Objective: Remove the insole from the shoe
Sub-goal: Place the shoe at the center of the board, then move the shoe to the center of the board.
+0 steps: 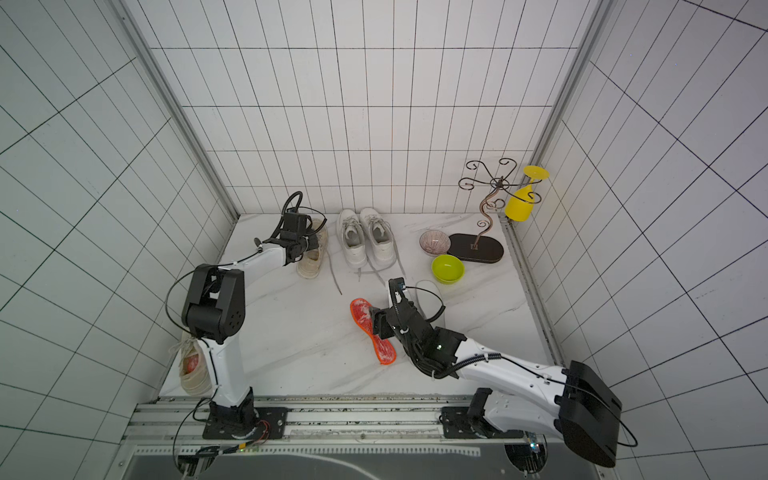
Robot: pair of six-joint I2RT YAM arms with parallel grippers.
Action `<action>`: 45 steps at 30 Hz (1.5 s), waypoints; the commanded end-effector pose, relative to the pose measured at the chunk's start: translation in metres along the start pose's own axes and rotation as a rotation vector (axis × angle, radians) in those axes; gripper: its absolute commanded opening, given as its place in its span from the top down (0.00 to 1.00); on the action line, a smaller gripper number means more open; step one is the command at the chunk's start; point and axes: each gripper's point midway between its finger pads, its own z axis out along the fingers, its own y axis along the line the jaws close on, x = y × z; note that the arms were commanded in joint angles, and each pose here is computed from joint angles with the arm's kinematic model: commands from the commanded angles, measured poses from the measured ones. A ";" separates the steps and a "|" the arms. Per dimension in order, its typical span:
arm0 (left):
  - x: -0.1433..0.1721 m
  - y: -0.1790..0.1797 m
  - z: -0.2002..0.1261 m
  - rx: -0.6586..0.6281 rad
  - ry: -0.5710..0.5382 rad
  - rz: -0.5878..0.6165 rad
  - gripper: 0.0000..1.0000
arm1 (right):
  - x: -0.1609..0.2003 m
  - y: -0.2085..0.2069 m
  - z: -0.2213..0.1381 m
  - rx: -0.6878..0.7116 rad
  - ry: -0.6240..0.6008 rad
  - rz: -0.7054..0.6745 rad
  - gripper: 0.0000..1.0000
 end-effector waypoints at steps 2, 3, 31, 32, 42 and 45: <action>-0.010 -0.026 0.004 0.107 0.012 -0.025 1.00 | 0.018 -0.023 -0.001 0.069 0.020 -0.010 0.25; -0.009 -0.026 0.006 0.103 0.026 -0.028 1.00 | 0.017 -0.024 -0.002 0.071 0.018 -0.012 0.25; 0.078 0.177 -0.261 -0.538 -0.179 -0.297 0.25 | 0.010 -0.051 -0.009 0.074 -0.015 0.026 0.17; 0.085 0.190 -0.263 -0.559 -0.168 -0.338 0.24 | 0.010 -0.051 -0.009 0.071 -0.013 0.028 0.17; 0.124 0.274 -0.268 -0.753 -0.087 -0.589 0.15 | 0.011 -0.051 -0.015 0.058 -0.011 0.015 0.18; 0.128 0.290 -0.271 -0.780 -0.084 -0.626 0.15 | 0.011 -0.053 -0.017 0.061 -0.014 0.024 0.18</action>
